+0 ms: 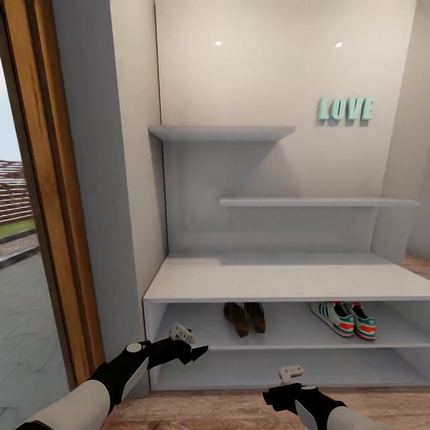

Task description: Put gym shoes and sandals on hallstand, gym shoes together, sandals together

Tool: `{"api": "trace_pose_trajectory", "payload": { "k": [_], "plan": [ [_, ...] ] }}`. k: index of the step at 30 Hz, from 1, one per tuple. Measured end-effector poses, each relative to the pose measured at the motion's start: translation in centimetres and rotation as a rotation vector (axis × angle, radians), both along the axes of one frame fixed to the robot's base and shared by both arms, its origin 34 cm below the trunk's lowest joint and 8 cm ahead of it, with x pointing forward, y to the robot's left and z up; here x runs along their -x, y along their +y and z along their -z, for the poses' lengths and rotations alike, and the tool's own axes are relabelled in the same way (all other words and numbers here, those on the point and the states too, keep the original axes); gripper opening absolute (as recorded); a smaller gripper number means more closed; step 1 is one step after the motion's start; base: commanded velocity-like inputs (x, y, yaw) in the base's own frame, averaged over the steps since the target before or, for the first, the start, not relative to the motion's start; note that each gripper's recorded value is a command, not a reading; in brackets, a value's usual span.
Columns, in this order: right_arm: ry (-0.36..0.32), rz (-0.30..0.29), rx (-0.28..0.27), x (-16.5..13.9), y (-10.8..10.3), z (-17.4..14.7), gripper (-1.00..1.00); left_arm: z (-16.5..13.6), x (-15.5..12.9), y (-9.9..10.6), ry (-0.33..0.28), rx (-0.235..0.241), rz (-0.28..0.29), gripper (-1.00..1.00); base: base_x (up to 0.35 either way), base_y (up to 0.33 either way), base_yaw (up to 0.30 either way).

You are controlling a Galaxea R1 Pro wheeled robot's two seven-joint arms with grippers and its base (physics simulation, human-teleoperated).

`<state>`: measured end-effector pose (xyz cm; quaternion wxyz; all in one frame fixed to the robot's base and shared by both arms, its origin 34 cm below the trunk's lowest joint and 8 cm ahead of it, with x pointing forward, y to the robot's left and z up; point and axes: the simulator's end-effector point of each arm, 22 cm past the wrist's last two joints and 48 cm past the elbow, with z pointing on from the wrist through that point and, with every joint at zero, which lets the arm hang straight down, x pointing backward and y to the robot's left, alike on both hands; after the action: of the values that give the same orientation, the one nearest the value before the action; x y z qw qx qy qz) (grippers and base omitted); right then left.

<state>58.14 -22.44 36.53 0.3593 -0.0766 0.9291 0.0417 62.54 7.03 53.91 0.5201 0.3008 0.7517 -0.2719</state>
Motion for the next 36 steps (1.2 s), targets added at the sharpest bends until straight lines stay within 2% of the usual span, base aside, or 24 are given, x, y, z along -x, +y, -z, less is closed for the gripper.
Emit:
{"api": "trace_pose_trajectory", "payload": {
  "k": [21, 25, 29, 30, 33, 36],
  "plan": [
    [0.030, 0.000, 0.000, -0.7, 0.0, -3.2, 1.00, -3.1, -1.2, 0.0, 0.031, 0.000, 0.000, 1.00, 0.000, 0.000, 0.000],
    [0.037, 0.000, 0.000, -0.8, 0.0, -3.8, 1.00, -1.7, -0.7, 0.8, 0.078, -0.012, -0.014, 1.00, 0.000, 0.000, 0.000],
    [0.043, 0.000, 0.000, -0.9, 0.0, -4.4, 1.00, -0.7, -0.2, 1.3, 0.092, -0.016, -0.022, 1.00, 0.000, 0.000, 0.000],
    [0.045, 0.000, 0.000, -0.9, 0.0, -4.5, 1.00, 0.9, 0.6, 1.9, 0.126, -0.030, -0.031, 1.00, 0.000, 0.000, 0.000],
    [0.049, 0.000, 0.000, -1.0, 0.0, -5.0, 1.00, 2.7, 1.7, 3.0, 0.176, -0.046, -0.049, 1.00, 0.000, 0.000, 0.000],
    [0.050, 0.000, 0.000, -1.1, 0.0, -5.6, 1.00, 3.7, 2.6, 4.0, 0.193, -0.056, -0.065, 1.00, 0.000, 0.000, 0.000]
  ]
}}
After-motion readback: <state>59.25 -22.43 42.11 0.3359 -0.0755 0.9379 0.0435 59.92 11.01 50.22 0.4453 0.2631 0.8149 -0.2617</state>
